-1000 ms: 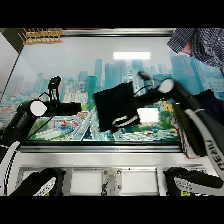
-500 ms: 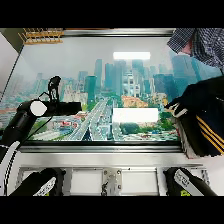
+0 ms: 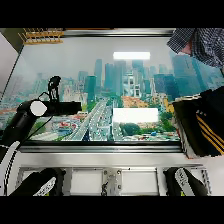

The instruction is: Fold the clothes and pants, and hang the long-sleeved shirts on hangers.

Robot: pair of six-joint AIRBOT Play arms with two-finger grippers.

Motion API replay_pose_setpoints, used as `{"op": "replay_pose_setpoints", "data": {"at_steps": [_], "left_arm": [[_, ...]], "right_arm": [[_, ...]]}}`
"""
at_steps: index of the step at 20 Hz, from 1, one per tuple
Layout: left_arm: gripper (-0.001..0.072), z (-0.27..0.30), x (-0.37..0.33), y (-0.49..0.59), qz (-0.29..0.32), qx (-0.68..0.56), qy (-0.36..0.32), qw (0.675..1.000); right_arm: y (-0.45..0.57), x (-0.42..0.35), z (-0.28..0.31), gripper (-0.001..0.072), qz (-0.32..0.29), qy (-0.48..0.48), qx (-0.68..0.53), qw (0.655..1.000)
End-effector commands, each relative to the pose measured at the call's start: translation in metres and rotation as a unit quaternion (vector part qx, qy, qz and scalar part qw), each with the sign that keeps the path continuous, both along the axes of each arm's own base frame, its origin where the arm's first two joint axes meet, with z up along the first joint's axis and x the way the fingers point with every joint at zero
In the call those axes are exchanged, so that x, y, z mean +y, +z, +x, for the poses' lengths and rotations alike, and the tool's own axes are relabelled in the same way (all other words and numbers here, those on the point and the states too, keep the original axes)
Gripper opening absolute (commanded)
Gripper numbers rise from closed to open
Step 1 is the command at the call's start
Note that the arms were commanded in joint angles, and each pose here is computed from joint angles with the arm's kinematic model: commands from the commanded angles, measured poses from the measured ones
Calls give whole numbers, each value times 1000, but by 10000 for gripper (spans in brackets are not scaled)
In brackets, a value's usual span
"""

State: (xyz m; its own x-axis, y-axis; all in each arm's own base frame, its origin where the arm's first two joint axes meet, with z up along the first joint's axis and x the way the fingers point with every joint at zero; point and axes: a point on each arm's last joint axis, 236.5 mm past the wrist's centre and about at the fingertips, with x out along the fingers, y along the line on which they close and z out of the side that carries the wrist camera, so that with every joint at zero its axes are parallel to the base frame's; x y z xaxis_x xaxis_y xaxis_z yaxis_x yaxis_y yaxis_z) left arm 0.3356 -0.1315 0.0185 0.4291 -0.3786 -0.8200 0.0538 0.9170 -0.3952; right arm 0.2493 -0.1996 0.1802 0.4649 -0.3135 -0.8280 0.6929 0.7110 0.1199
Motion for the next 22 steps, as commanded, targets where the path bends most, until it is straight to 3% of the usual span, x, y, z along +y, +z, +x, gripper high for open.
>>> {"op": "replay_pose_setpoints", "data": {"at_steps": [1,9,22], "left_arm": [[3,0,0,0,0,0,0,1000],[3,0,0,0,3,-2,-5,1000],[3,-4,0,-2,3,5,-8,1000]], "right_arm": [[-24,-3,-59,14,7,-68,95,993],[-90,2,-121,15,8,-110,202,973],[-166,-11,-104,19,23,-79,234,969]]}}
